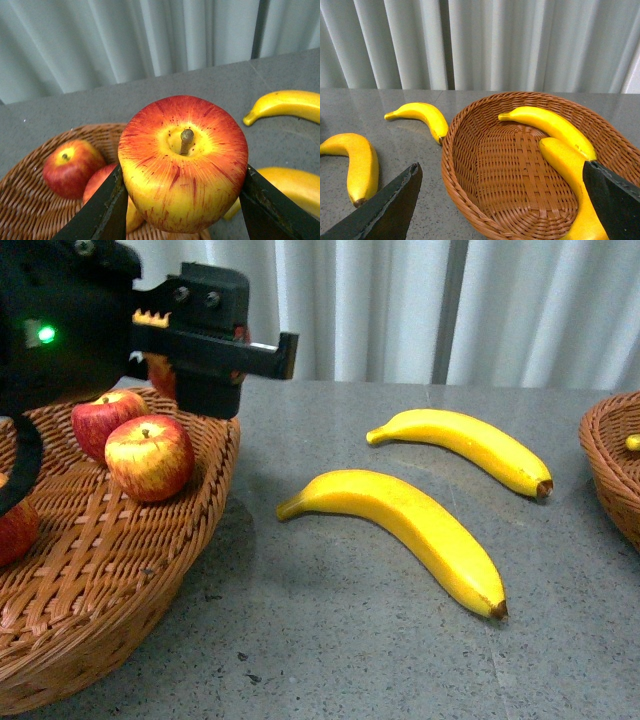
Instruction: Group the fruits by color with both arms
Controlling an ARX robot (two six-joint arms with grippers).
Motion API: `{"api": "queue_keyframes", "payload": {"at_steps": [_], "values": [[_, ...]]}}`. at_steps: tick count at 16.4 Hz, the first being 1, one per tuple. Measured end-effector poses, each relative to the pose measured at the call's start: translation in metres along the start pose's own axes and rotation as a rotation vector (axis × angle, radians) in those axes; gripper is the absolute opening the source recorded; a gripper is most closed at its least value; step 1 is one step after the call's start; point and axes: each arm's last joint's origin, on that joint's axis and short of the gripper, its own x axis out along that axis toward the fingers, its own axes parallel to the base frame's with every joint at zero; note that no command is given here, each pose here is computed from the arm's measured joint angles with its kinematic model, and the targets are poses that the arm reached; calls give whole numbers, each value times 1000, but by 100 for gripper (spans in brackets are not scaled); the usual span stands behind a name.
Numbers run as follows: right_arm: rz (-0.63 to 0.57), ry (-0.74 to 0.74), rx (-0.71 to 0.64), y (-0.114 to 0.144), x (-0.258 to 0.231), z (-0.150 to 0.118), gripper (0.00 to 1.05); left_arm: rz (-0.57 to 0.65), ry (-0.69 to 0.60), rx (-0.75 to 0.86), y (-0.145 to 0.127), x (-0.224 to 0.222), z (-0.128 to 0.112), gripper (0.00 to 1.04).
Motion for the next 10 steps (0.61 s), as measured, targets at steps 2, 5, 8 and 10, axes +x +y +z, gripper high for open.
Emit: {"api": "queue_keyframes", "payload": {"at_steps": [2,5,8,10], "values": [[0,0,0,0,0,0,98,62,23,-26,7,-20,-16,56],[0,0,0,0,0,0,98,156,55,-66,15,-33,-35,56],[0,0,0,0,0,0,98,152,69,-89,13,-36,-43,83],[0,0,0,0,0,0,98,148,64,-94,12,-36,-42,92]]}}
